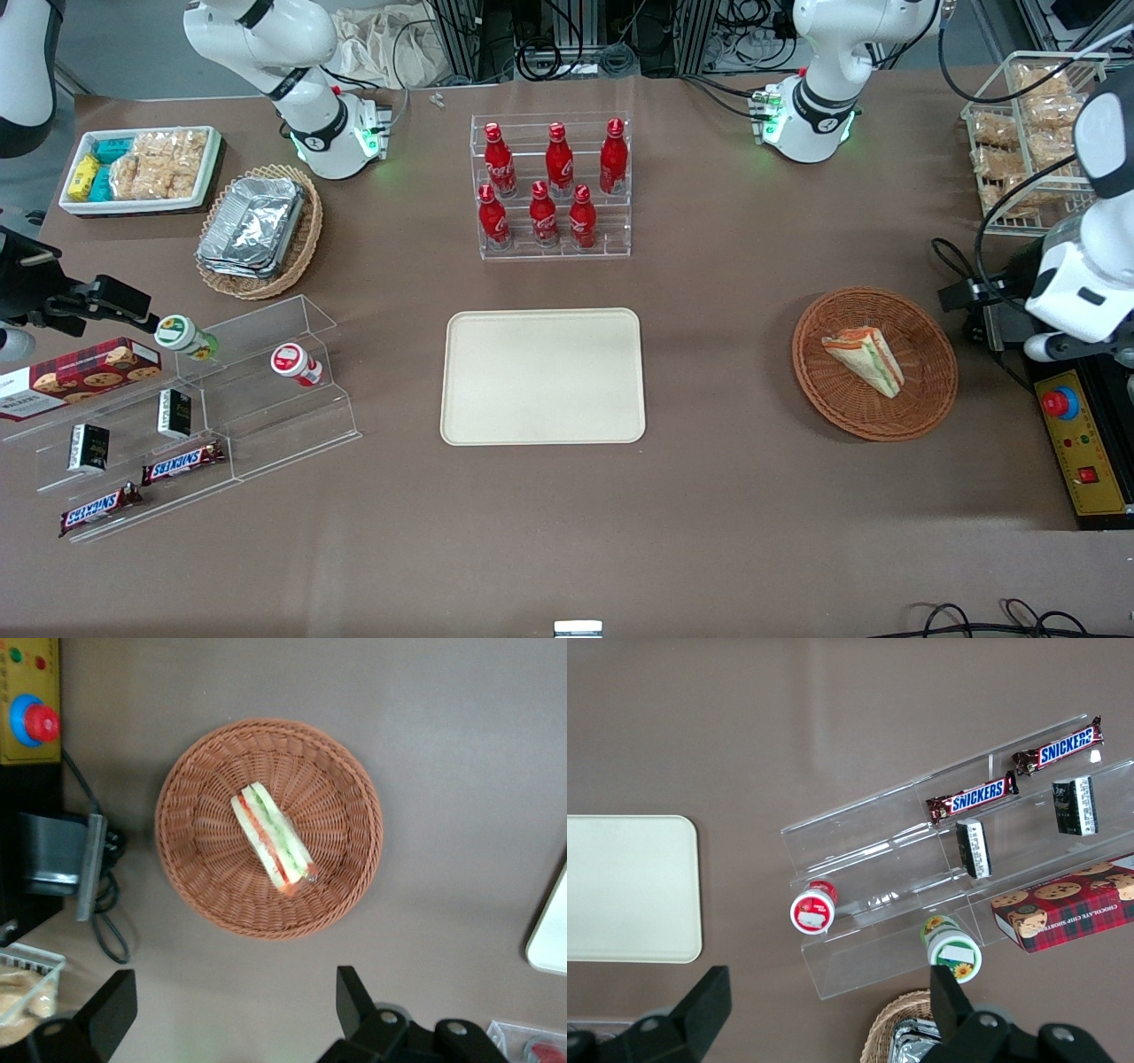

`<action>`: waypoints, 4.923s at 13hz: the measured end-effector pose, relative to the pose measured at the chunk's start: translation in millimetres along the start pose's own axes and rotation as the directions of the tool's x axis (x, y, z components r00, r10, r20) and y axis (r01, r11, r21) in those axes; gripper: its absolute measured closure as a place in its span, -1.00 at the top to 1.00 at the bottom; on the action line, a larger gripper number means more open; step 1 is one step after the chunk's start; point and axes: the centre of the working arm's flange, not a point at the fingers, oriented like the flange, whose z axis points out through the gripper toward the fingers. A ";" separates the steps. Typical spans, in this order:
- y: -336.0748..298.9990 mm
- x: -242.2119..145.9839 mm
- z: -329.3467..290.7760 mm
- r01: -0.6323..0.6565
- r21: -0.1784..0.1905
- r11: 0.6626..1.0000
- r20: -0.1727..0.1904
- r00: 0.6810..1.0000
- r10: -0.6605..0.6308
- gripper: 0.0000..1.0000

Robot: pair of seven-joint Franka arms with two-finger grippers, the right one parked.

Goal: Place sandwich from basket to tray
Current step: 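Lower the open left gripper over the wrapped sandwich in the wicker basket, then close the left gripper on the sandwich's wrapped edge, then lift the sandwich and carry it with the left gripper over the cream tray, then lower the sandwich onto the tray and open the left gripper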

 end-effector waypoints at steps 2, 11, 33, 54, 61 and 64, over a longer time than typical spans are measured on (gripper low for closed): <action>-0.5 -3.5 43.1 0.113 -0.011 0.994 -0.011 0.994 -0.113 1.00; 1.6 -16.1 199.3 0.473 -0.035 0.881 -0.031 0.880 -0.474 0.99; 29.3 14.7 38.5 0.561 0.041 0.827 0.036 0.826 -0.563 -0.58; 391.3 -121.1 118.0 -0.090 -0.104 0.991 -0.006 0.996 0.090 -0.68; 425.5 -100.2 257.9 -0.179 -0.130 0.975 0.005 0.983 0.181 -0.68; 425.6 -98.4 277.1 -0.212 -0.125 0.969 0.017 0.976 0.216 -0.59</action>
